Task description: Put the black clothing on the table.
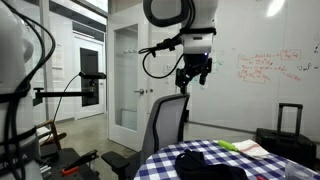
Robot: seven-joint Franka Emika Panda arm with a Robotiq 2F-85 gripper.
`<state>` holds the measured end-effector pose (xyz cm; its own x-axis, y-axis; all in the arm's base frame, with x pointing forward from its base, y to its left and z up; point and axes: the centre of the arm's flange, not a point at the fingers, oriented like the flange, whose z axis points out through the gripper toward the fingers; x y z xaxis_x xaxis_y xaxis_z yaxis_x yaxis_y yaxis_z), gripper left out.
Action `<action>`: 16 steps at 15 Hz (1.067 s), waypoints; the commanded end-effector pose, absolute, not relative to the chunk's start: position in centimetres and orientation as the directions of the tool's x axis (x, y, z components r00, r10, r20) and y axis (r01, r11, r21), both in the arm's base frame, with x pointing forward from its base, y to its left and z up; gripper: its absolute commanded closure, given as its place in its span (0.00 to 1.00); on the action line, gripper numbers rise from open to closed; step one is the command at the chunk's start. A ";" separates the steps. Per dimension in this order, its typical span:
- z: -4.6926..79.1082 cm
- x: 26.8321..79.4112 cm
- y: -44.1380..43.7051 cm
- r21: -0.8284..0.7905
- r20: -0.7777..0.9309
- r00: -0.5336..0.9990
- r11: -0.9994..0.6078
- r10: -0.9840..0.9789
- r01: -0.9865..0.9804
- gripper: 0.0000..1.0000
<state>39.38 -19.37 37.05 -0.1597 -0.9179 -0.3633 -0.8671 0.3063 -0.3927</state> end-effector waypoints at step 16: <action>43.4 51.5 -7.5 -0.091 -0.084 0.632 -0.625 -0.771 -0.775 0.00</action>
<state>50.64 -6.45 41.89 0.5191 -0.8444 -0.1323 -0.8543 -0.5077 -0.1114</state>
